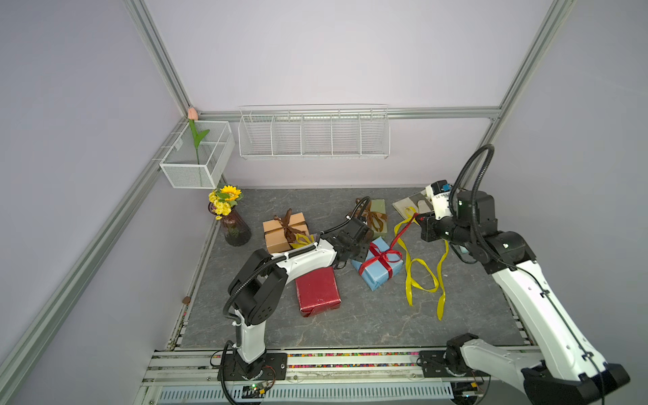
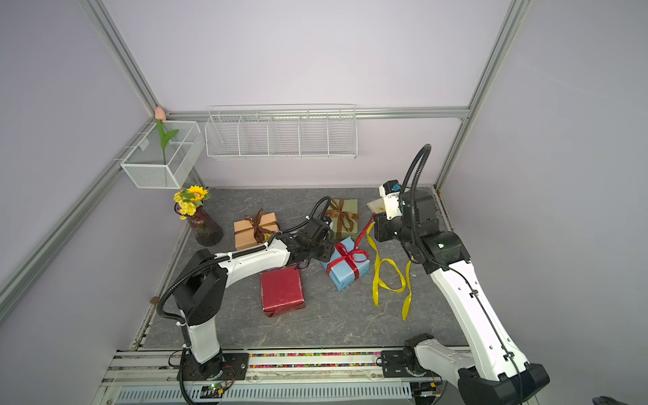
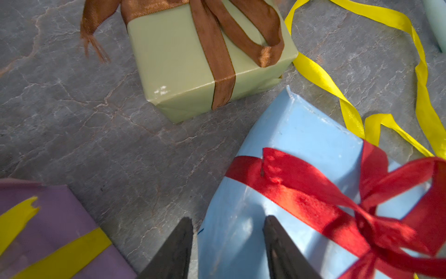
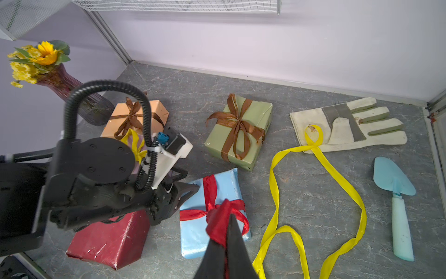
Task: Untie the ribbon bows on the gift boxes
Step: Untie the ribbon from the gift box.
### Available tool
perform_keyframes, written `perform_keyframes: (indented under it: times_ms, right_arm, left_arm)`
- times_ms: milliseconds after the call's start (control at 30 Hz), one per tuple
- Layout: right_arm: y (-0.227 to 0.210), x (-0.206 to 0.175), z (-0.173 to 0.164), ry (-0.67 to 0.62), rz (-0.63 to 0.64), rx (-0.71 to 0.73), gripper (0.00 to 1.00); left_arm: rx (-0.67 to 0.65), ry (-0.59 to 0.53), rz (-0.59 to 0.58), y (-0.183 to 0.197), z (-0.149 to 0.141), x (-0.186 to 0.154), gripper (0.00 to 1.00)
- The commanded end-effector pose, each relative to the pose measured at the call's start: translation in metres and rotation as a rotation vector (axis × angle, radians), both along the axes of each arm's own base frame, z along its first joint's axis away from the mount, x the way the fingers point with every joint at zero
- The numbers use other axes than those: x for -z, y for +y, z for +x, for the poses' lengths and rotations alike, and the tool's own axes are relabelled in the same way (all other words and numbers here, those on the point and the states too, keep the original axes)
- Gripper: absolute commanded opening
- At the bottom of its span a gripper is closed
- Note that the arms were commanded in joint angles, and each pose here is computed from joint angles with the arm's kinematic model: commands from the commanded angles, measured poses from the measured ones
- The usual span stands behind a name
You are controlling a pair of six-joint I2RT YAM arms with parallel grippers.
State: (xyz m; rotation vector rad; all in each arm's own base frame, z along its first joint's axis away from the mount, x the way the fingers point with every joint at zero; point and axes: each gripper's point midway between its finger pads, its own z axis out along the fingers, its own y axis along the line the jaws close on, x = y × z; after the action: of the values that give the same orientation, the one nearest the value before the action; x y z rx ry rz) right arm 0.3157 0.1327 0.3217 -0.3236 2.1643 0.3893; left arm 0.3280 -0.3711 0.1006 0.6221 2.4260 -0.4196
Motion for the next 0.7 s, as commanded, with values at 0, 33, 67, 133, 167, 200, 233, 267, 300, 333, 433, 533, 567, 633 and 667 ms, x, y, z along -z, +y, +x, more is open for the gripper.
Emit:
perform_keyframes:
  times_ms: [0, 33, 67, 133, 167, 200, 233, 267, 300, 333, 433, 533, 567, 633, 667]
  right_arm:
    - [0.000, 0.017, 0.013, 0.034, -0.008, 0.021, 0.07]
    - [-0.002, 0.022, 0.016, 0.044, -0.009, 0.033, 0.07]
    - [-0.003, 0.026, 0.018, 0.057, -0.009, 0.043, 0.07]
    - [-0.005, 0.033, 0.019, 0.074, -0.003, 0.053, 0.07]
    - [-0.005, 0.034, 0.019, 0.078, 0.002, 0.056, 0.07]
    - [-0.007, 0.035, 0.018, 0.079, 0.006, 0.062, 0.07]
    - [-0.008, 0.036, 0.018, 0.080, 0.009, 0.065, 0.07]
    - [-0.009, 0.036, 0.017, 0.081, 0.011, 0.072, 0.07]
    - [-0.011, 0.036, 0.016, 0.084, 0.011, 0.076, 0.07]
    - [-0.012, 0.037, 0.015, 0.090, 0.009, 0.085, 0.07]
    - [-0.022, 0.048, 0.010, 0.125, -0.021, 0.125, 0.07]
    - [-0.032, 0.065, 0.003, 0.159, -0.044, 0.165, 0.07]
    - [-0.034, 0.071, 0.000, 0.173, -0.044, 0.173, 0.07]
    - [-0.038, 0.080, -0.007, 0.195, -0.043, 0.188, 0.07]
    - [-0.040, 0.084, -0.011, 0.204, -0.043, 0.196, 0.07]
  left_arm:
    - [0.014, 0.048, 0.049, 0.014, -0.021, 0.002, 0.50]
    - [0.018, 0.039, 0.038, 0.013, -0.021, -0.005, 0.50]
    - [0.029, 0.028, 0.021, 0.011, -0.022, -0.014, 0.50]
    - [0.063, 0.017, -0.010, 0.007, -0.025, -0.027, 0.51]
    - [0.101, 0.022, -0.028, 0.003, -0.029, -0.031, 0.50]
    - [0.145, 0.024, -0.039, -0.002, -0.034, -0.034, 0.50]
    - [0.172, 0.023, -0.048, -0.006, -0.037, -0.035, 0.51]
    - [0.195, 0.019, -0.048, -0.009, -0.040, -0.035, 0.50]
    - [0.211, 0.016, -0.045, -0.011, -0.042, -0.033, 0.50]
    - [0.221, 0.012, -0.041, -0.013, -0.044, -0.032, 0.50]
    - [0.248, 0.016, -0.042, -0.019, -0.050, -0.029, 0.50]
    - [0.277, 0.021, -0.039, -0.024, -0.055, -0.025, 0.51]
    - [0.287, 0.023, -0.033, -0.025, -0.056, -0.023, 0.51]
    - [0.301, 0.022, -0.018, -0.029, -0.057, -0.019, 0.50]
    - [0.308, 0.022, -0.009, -0.031, -0.058, -0.016, 0.50]
